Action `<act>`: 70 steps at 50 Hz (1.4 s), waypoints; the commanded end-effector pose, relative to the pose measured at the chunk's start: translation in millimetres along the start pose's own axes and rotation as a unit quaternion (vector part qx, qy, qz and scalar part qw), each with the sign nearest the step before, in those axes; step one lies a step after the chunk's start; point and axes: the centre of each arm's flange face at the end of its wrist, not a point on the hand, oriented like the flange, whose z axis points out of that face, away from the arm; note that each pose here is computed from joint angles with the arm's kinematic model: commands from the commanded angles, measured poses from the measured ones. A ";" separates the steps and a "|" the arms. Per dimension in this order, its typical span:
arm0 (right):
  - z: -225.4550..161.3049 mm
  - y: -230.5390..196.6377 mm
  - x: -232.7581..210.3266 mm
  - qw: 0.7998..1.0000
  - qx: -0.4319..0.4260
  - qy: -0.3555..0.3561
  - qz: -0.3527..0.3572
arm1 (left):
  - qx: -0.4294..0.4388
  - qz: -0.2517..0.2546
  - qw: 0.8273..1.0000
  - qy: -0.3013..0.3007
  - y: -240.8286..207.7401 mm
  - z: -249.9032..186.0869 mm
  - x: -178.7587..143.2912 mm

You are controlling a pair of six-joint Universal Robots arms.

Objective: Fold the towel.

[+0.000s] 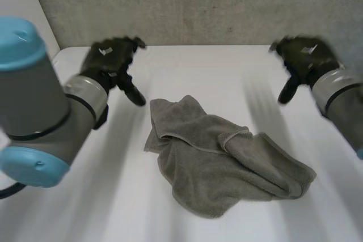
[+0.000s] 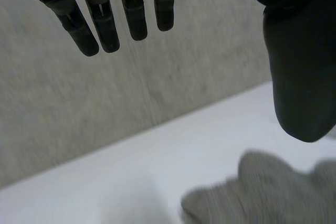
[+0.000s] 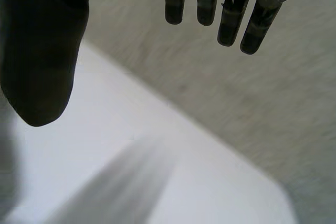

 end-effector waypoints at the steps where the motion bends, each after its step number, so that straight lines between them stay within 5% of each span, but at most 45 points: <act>1: 15.7 57.0 -28.5 0.987 -0.116 -0.097 -0.059 | -0.087 0.046 0.995 0.022 70.1 22.8 8.4; 7: 21.8 85.6 -44.2 0.977 -0.153 -0.134 -0.070 | -0.112 0.103 0.987 0.043 111.6 35.0 17.5; 23: 29.0 93.6 -66.0 0.973 -0.161 -0.161 -0.038 | -0.079 0.103 0.986 0.105 136.3 53.5 44.7; 41: 38.6 82.3 -71.2 0.969 -0.126 -0.211 0.013 | -0.013 0.106 0.989 0.101 105.1 79.1 50.3; 46: 69.0 14.0 -49.9 0.986 0.005 -0.168 -0.005 | 0.090 0.114 0.987 0.068 41.2 101.8 39.6; 49: 75.5 -22.0 -36.8 0.987 0.082 -0.135 -0.011 | 0.204 0.123 0.971 0.017 -38.9 106.4 19.3; 50: 74.4 -63.5 -20.3 0.980 0.175 -0.092 -0.006 | 0.205 0.123 0.971 0.017 -39.3 106.4 19.2; 51: 64.8 -101.6 -3.8 0.963 0.265 -0.051 0.010 | 0.268 0.122 0.956 -0.004 -78.9 101.5 13.8; 52: 64.7 -101.9 -3.6 0.963 0.266 -0.051 0.010 | 0.330 0.116 0.936 -0.021 -114.9 93.5 10.8; 53: 54.0 -128.8 12.1 0.941 0.338 -0.015 0.023 | 0.331 0.116 0.936 -0.021 -115.3 93.4 10.8; 54: 40.1 -151.2 28.1 0.918 0.396 0.012 0.028 | 0.384 0.110 0.916 -0.035 -143.5 85.2 7.3; 55: 39.9 -151.4 28.3 0.918 0.396 0.013 0.028 | 0.426 0.106 0.898 -0.046 -164.7 76.5 4.9; 59: 27.8 -157.5 35.4 0.909 0.415 0.033 0.013 | 0.471 0.109 0.874 -0.053 -186.9 64.8 2.9; 64: 32.5 -133.4 23.5 0.931 0.362 0.030 -0.028 | 0.436 0.130 0.888 -0.061 -170.1 69.1 -3.7; 66: 34.2 -122.5 19.0 0.938 0.341 0.028 -0.048 | 0.372 0.146 0.914 -0.067 -134.9 81.2 -17.8; 70: 41.3 -85.6 1.1 0.956 0.278 0.015 -0.090 | 0.306 0.154 0.938 -0.061 -91.4 88.2 -24.8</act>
